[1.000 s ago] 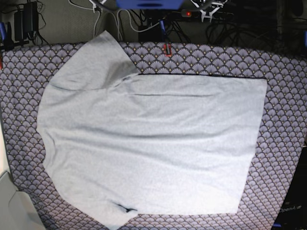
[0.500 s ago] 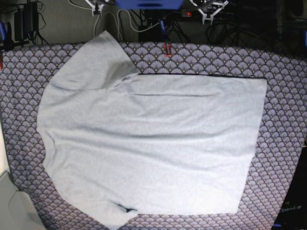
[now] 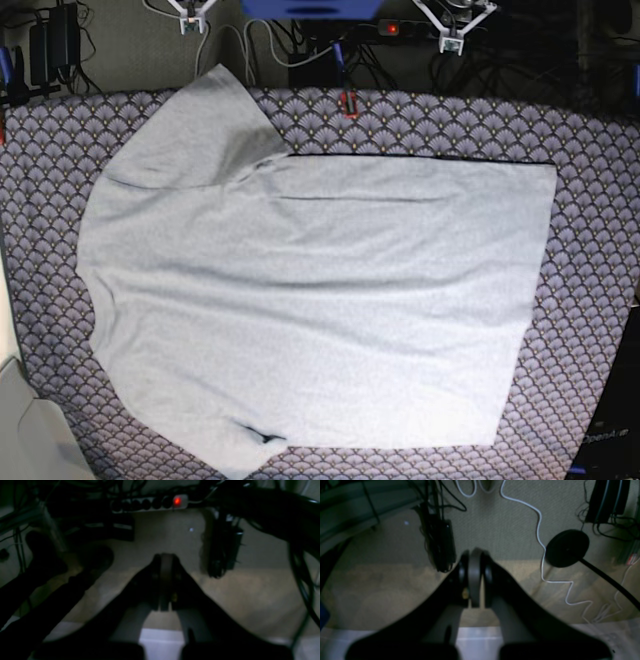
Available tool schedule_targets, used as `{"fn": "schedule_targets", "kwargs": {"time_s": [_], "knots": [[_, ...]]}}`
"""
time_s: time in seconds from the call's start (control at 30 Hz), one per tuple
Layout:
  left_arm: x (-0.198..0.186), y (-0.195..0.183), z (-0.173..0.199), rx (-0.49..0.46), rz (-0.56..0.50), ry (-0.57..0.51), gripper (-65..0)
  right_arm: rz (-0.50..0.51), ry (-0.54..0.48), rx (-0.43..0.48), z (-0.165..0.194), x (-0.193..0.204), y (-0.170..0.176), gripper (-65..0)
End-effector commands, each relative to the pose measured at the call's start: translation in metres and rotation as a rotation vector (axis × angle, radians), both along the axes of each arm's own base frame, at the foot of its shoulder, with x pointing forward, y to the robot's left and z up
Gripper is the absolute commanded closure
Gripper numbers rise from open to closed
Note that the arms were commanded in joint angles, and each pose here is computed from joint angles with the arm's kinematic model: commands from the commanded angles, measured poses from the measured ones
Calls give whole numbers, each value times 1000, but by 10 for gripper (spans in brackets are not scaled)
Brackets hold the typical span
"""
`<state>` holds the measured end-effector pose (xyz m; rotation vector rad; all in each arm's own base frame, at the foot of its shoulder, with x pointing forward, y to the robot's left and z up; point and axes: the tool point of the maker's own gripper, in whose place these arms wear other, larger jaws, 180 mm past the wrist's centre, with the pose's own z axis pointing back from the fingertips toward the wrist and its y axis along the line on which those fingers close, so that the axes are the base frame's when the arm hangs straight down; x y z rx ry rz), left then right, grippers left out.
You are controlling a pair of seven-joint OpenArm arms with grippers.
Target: Fold the T-shirt properly
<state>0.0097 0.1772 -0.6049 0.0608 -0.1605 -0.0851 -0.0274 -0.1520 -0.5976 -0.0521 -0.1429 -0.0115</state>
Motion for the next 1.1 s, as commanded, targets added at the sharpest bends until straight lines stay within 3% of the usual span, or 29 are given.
{"fn": "schedule_targets", "kwargs": {"time_s": [0.0, 0.33, 0.57, 0.9, 1.07], "knots": [[2, 3, 6, 7, -7, -16, -3, 1, -12, 3, 4, 1, 0, 0], [9, -5, 58, -12, -50, -137, -3, 15, -128, -6, 50, 13, -2, 0], [25, 26, 113, 52, 5, -272, -3, 31, -260, -8, 104, 31, 0, 0], [59, 17, 205, 51, -28, -483, -3, 20, -494, -92, 191, 83, -28, 0], [75, 28, 220, 81, -5, -545, -3, -11, -591, -54, 209, 113, -27, 0]]}}
